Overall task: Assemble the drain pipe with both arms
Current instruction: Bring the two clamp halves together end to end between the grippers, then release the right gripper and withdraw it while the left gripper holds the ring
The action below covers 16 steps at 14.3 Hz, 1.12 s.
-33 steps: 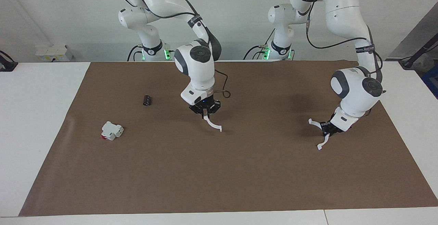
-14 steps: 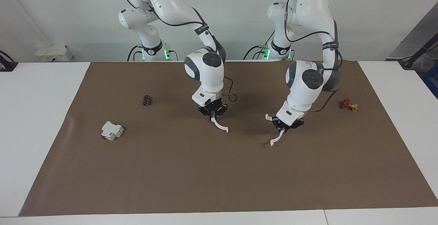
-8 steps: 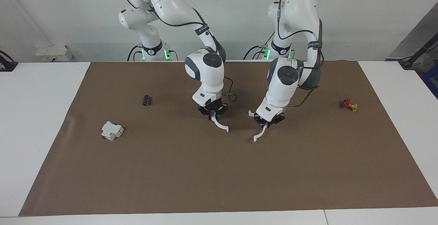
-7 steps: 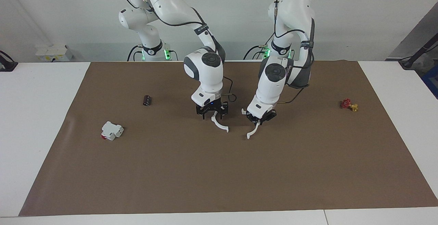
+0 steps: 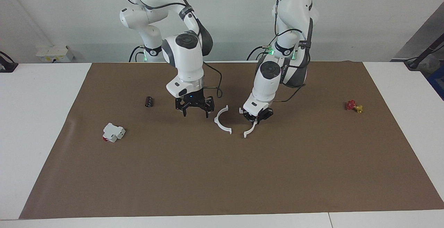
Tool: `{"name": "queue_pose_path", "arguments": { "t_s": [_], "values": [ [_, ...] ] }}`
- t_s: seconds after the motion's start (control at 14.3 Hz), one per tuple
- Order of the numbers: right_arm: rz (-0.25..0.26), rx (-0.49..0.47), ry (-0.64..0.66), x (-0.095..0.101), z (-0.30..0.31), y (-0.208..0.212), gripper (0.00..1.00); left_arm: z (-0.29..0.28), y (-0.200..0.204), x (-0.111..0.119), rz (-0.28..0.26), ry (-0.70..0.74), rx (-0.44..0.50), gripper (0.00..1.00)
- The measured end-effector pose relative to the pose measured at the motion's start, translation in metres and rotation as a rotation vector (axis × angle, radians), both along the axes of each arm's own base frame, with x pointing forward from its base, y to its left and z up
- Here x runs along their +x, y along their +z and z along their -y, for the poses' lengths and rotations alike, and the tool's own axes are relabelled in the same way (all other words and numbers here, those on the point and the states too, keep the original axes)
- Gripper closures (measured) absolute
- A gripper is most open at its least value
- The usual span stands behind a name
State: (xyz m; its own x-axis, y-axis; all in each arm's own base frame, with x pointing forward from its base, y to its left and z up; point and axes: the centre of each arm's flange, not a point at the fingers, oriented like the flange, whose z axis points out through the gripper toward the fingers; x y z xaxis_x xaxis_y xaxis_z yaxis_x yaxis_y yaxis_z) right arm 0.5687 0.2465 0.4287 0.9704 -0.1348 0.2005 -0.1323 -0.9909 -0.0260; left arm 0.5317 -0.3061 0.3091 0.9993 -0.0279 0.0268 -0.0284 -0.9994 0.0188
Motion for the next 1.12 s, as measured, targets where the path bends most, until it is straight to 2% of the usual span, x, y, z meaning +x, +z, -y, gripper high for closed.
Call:
{"name": "queue_pose_path", "arguments": {
  "t_s": [0.28,0.56,0.91,1.12],
  "values": [
    [0.031,-0.016,-0.013,0.01,0.078,0.06,0.0,0.015,0.0,-0.009,0.019,0.002,0.029,0.79],
    [0.004,-0.046,-0.022,0.008,0.136,0.12,0.0,0.023,-0.001,-0.015,0.033,0.001,0.043,0.79],
    [-0.109,-0.032,-0.012,-0.008,0.197,0.184,0.0,0.035,-0.004,-0.024,0.038,0.011,0.057,0.79],
    [-0.182,-0.001,-0.017,-0.022,0.249,0.197,0.0,0.042,-0.006,-0.032,0.04,0.036,0.066,0.79]
  ]
}}
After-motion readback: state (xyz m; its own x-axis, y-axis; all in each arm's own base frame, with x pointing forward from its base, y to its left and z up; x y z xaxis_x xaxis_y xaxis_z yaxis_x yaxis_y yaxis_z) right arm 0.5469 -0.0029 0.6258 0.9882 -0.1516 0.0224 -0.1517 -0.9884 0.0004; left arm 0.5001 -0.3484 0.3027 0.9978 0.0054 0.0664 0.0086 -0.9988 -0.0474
